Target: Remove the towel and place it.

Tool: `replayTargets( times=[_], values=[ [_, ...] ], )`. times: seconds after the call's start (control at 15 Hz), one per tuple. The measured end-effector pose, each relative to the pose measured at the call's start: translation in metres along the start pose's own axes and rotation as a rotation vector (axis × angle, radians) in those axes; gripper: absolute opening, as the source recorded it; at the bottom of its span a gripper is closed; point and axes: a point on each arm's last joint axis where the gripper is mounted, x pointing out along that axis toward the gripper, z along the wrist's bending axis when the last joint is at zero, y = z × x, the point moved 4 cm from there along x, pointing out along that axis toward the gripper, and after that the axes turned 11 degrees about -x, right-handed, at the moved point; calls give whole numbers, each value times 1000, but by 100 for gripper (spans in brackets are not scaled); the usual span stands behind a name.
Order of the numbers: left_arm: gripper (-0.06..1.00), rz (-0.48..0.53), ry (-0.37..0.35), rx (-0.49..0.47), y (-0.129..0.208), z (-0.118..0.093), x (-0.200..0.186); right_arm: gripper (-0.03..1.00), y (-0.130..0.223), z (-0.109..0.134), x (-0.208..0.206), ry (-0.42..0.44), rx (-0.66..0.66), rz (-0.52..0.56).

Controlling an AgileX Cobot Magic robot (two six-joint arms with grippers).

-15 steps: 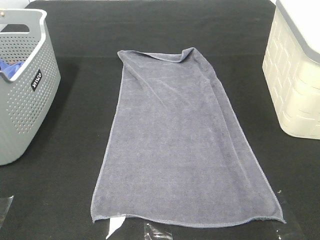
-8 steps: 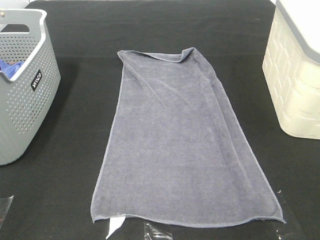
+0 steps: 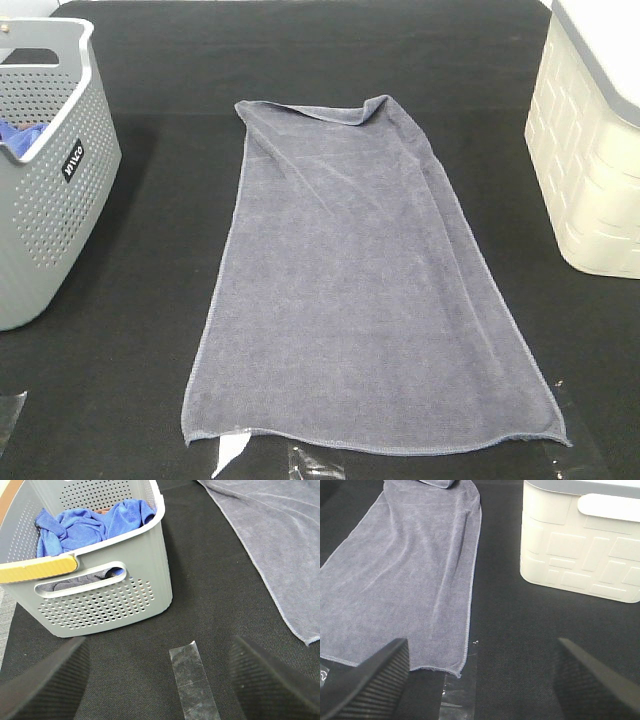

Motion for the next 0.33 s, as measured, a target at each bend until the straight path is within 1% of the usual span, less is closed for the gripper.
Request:
replayTargets(
  times=[0.33],
  values=[
    [74, 0, 0, 0, 0, 0, 0, 74, 0, 0, 0, -1, 0, 0]
  ],
)
